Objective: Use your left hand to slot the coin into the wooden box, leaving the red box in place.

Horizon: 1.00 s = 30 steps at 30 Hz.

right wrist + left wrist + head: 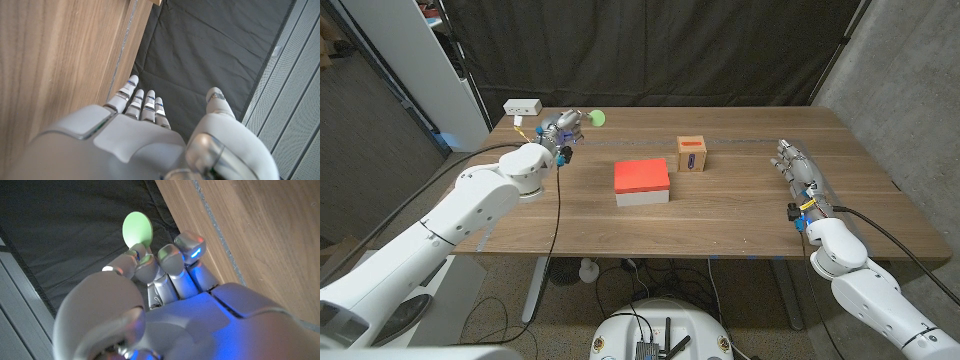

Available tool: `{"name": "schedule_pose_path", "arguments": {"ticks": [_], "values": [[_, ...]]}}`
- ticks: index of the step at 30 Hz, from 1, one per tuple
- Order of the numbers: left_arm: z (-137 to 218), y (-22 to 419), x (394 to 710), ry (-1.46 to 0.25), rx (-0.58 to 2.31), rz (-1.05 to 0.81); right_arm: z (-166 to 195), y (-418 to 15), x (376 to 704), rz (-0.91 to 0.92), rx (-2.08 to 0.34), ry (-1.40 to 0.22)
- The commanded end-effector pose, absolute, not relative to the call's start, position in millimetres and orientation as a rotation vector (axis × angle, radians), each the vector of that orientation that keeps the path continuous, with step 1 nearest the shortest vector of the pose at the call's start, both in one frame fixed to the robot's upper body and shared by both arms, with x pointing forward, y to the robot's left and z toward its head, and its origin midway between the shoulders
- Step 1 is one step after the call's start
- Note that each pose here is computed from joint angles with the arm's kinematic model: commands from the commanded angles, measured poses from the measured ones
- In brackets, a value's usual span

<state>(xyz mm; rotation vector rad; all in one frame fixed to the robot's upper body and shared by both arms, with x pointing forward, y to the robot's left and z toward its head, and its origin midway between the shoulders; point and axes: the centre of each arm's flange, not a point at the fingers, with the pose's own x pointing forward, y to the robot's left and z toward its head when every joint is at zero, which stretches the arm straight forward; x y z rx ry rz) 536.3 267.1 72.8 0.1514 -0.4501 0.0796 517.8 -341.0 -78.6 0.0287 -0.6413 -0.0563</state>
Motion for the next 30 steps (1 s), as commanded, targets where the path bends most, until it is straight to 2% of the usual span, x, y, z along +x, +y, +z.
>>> {"name": "schedule_pose_path", "arguments": {"ticks": [1, 30], "values": [[101.6, 244.5, 529.7, -0.555, 0.363, 0.186, -79.9, -344.1, 512.0, -0.068, 0.037, -0.652], [139.4, 170.9, 542.3, -0.67, 0.715, 0.275, -79.6, -341.2, 511.7, -0.017, 0.058, -0.702]]}}
